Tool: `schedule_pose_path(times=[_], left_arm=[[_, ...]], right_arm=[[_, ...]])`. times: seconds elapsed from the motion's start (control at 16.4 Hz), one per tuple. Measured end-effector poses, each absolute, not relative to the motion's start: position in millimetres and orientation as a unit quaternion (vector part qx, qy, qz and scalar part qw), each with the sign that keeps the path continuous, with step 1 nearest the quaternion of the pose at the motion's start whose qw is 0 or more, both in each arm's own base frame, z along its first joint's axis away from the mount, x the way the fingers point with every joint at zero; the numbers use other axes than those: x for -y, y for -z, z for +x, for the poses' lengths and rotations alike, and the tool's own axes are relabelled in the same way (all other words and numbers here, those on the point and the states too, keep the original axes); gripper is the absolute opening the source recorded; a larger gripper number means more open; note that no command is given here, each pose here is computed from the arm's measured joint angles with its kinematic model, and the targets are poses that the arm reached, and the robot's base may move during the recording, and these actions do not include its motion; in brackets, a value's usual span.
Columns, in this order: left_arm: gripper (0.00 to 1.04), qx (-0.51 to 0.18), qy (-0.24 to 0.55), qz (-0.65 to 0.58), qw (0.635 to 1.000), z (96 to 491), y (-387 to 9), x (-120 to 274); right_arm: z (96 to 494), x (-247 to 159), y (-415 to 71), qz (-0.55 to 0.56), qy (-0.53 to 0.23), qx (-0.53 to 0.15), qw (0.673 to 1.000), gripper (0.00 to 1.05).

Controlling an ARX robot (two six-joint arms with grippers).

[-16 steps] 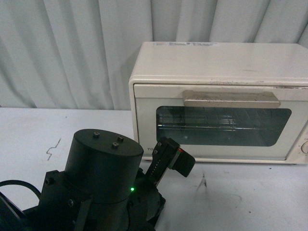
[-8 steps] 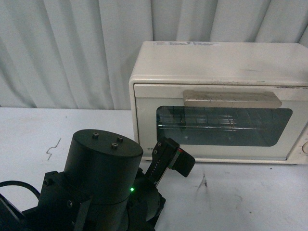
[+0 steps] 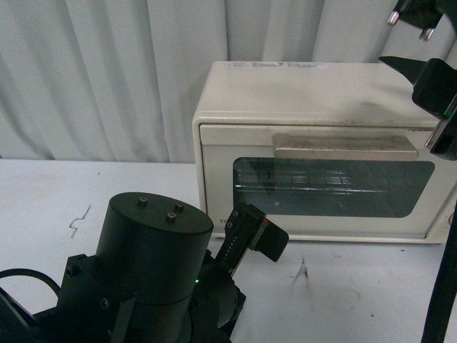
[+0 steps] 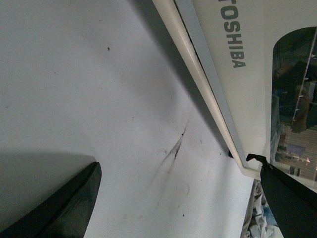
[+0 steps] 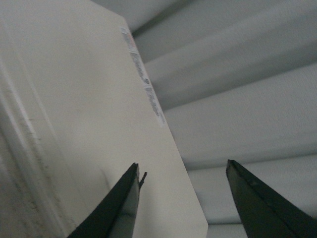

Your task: Open oven

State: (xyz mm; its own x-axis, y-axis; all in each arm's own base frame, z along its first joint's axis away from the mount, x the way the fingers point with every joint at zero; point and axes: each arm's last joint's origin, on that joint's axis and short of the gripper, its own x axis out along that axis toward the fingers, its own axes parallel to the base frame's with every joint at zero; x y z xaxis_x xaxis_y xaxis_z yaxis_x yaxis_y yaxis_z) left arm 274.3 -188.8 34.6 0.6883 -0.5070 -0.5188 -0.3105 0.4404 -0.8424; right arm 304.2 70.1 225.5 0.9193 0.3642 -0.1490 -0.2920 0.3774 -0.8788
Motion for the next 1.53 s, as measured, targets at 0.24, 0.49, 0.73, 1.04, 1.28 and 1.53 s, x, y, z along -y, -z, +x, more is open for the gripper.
schedule_pose_path(times=[0.24,0.49,0.73,1.04,1.28,1.53], left_arm=[[0.98,-0.389,0.065,-0.525,0.754,274,-35,189],[0.98,-0.389,0.064,-0.525,0.754,274,-34,189],[0.98,-0.389,0.063,-0.525,0.755,275,-34,188],[0.98,-0.388,0.062,-0.525,0.755,275,-34,188],[0.98,-0.388,0.062,-0.525,0.755,275,-34,188],[0.98,-0.387,0.060,-0.525,0.756,275,-34,187]], right_arm=[[298,-74,-214,-0.586,-0.253,0.032,0.769,0.19],[291,-74,-203,-0.609,-0.292,0.016,0.737,0.02],[285,-72,-192,-0.614,-0.315,-0.007,0.724,0.02],[289,-67,-187,-0.612,-0.316,-0.011,0.725,0.02],[299,-57,-179,-0.605,-0.318,-0.035,0.729,0.02],[297,-56,-180,-0.573,-0.339,-0.056,0.744,0.02]])
